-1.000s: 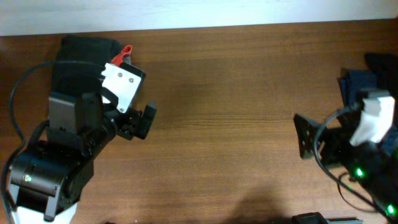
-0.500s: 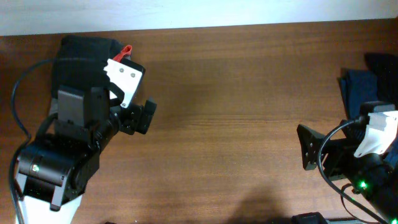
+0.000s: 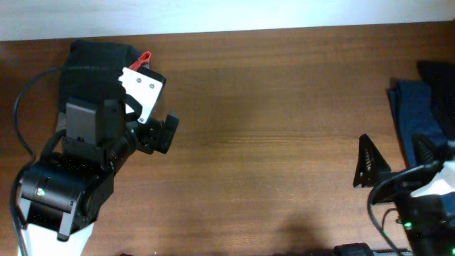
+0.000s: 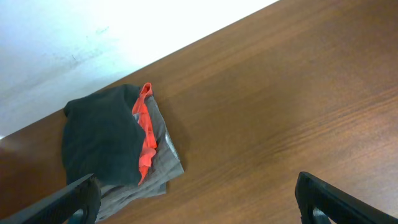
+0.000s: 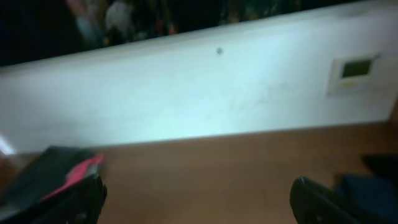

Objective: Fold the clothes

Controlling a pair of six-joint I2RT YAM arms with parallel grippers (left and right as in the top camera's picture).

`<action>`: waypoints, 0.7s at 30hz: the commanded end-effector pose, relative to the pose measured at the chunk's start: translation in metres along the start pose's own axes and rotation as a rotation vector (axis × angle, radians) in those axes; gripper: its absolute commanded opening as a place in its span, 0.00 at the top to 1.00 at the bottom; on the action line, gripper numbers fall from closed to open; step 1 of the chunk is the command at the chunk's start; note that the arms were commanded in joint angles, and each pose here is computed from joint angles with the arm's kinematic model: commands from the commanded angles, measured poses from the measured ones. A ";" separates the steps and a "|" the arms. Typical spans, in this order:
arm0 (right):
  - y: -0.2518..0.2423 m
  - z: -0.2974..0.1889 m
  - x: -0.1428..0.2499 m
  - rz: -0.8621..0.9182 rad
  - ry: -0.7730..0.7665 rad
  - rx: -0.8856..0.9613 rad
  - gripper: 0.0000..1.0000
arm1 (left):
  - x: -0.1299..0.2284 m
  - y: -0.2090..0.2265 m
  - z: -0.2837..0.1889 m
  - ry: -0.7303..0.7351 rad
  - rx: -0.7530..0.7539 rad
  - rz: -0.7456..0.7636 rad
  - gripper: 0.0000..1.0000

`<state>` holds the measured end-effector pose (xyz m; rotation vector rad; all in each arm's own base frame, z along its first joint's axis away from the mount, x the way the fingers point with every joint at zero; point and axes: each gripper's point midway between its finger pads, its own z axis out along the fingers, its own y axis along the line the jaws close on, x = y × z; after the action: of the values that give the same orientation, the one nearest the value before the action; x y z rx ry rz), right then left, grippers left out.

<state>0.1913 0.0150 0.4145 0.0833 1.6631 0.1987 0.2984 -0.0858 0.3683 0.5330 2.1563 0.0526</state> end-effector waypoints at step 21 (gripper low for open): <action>-0.049 0.075 0.248 -0.001 0.017 -0.004 0.01 | -0.004 0.001 -0.003 -0.013 -0.005 -0.008 0.01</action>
<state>0.2392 0.0167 0.1680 0.0823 1.6882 0.2078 0.2984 -0.0858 0.3684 0.5329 2.1560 0.0525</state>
